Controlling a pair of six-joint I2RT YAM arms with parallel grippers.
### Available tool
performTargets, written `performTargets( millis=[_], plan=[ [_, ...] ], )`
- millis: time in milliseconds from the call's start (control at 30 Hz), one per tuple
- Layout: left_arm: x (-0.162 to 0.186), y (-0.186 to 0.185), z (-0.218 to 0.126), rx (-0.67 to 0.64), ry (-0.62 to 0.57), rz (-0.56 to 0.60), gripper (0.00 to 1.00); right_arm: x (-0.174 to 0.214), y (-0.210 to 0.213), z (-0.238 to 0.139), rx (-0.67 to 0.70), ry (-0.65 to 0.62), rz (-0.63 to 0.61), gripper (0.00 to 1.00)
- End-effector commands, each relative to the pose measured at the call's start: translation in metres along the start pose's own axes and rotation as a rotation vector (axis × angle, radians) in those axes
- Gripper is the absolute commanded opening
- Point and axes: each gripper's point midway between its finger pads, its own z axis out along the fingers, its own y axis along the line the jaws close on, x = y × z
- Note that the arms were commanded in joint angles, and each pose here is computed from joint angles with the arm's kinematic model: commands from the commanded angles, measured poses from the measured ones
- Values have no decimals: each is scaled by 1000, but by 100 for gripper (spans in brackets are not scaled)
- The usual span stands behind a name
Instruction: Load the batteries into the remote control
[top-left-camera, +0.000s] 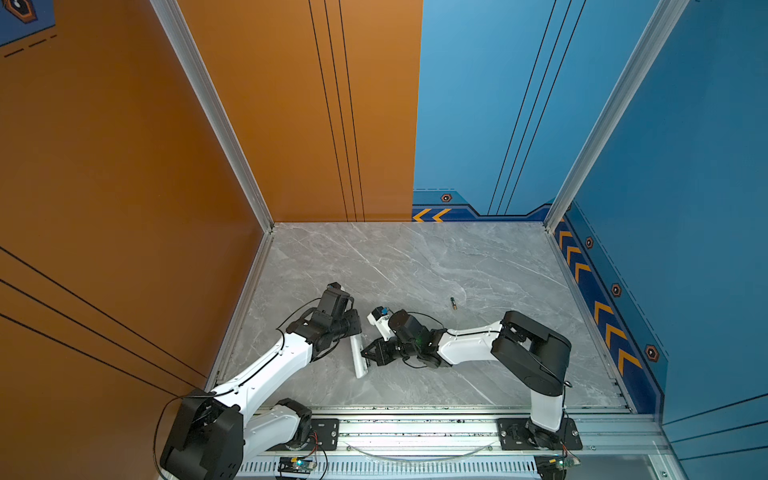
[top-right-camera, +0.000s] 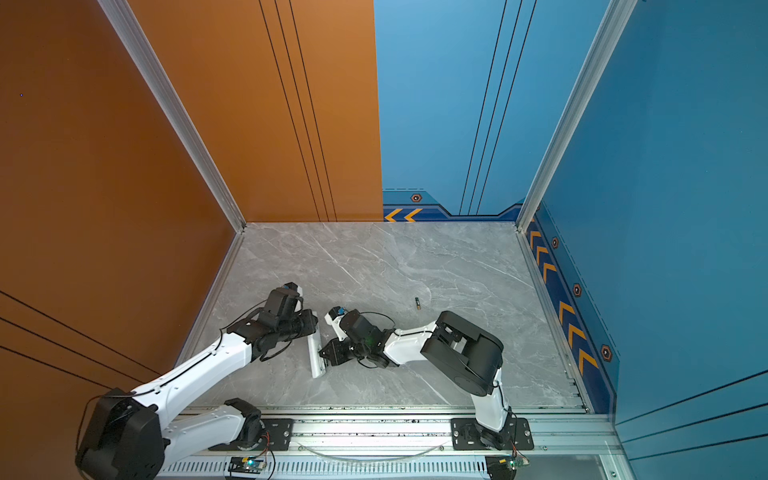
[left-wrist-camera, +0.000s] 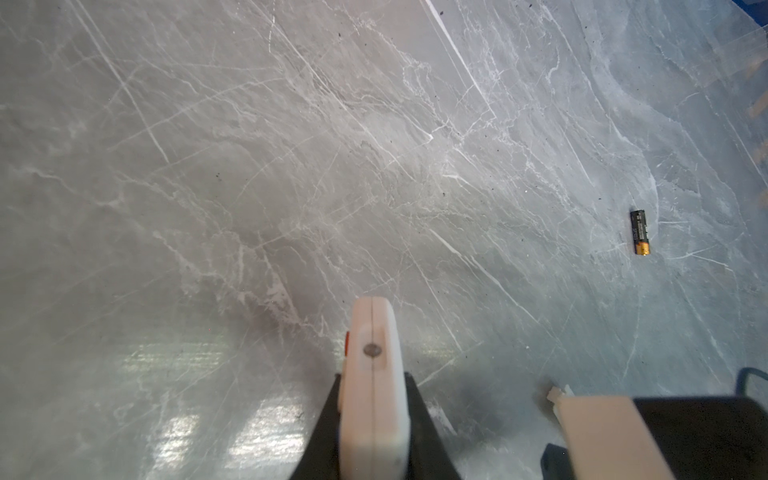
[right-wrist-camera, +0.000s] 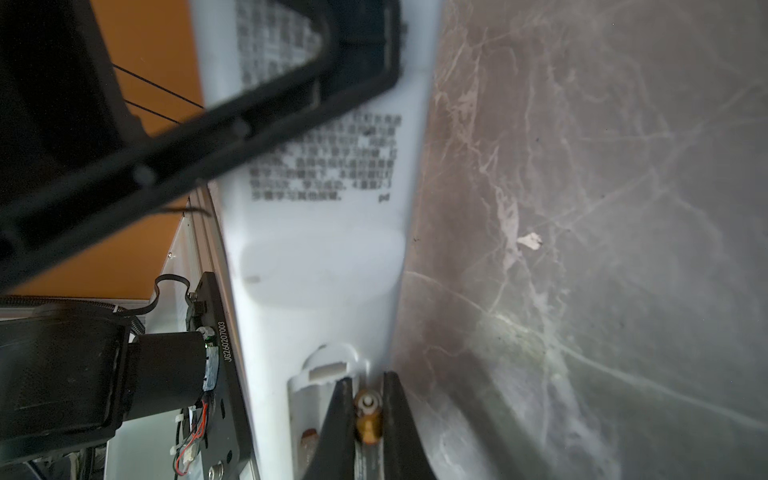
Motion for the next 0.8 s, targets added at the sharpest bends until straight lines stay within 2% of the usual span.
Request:
performTargets(
  millis=[0,267,600,767],
  plan=[
    [5,-1,1,23,5,-12,0,0,1,1,10,1,-5,4],
    [1,-2,-2,86,-42,-41,0,-7,13,-18,4,-26,-30,0],
    [-13,2,-12,193,-150,-102,0,-18,34,-56,79,-64,-162,0],
    [-23,-12,-26,336,-225,-129,0,-28,56,-74,58,-132,-235,0]
  ],
)
